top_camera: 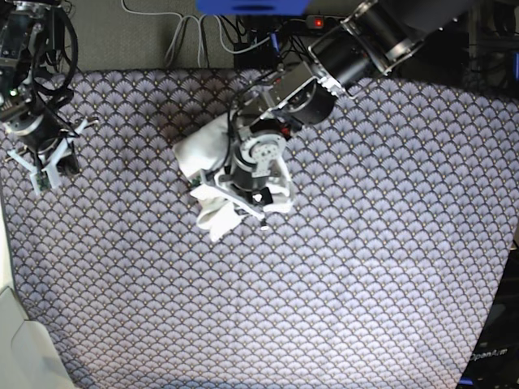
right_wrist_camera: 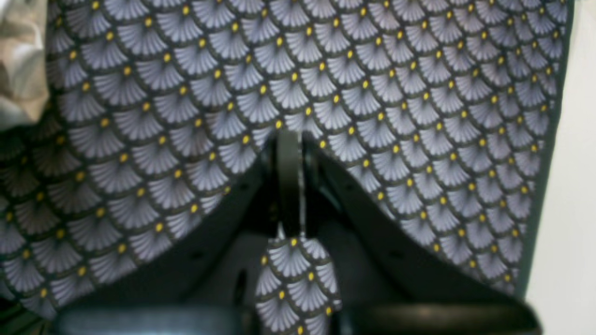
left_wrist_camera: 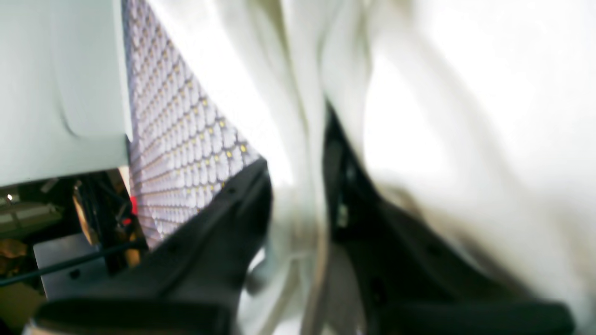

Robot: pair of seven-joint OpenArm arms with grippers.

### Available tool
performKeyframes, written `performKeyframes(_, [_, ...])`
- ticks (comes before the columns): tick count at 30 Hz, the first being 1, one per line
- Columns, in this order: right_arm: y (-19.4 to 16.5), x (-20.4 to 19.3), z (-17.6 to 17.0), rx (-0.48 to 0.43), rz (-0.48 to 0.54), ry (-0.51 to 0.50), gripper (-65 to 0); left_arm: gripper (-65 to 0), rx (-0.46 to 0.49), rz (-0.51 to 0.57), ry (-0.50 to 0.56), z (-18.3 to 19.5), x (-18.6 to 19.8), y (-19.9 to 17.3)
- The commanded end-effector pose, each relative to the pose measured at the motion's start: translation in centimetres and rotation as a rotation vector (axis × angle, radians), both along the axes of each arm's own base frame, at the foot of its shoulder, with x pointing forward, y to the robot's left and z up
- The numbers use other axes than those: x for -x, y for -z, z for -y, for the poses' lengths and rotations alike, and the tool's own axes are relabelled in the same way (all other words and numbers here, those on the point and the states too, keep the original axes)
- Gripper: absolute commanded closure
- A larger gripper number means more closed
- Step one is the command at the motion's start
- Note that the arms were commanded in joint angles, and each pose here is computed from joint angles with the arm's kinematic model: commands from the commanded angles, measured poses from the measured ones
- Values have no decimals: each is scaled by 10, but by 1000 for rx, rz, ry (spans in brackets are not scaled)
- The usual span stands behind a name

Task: Fold the T-shirt properly
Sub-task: 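Rotate and press the bundle flat with the left gripper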

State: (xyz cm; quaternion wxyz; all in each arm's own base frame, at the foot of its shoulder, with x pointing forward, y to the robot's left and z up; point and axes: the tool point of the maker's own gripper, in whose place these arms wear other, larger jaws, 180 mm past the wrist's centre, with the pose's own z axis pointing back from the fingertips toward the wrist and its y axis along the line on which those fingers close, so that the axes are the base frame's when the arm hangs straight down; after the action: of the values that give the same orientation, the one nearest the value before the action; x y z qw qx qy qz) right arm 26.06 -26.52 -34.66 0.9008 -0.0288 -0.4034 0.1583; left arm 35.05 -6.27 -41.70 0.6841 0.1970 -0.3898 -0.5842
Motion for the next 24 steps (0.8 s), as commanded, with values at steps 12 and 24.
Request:
performKeyframes(12, [-2,6,1,5,5,-10,0,-4,101,76,187,45,-1,-17])
performKeyframes(24, [-2,6,1,5,0,-9,0,-44,33,123,223,45,-1,-19])
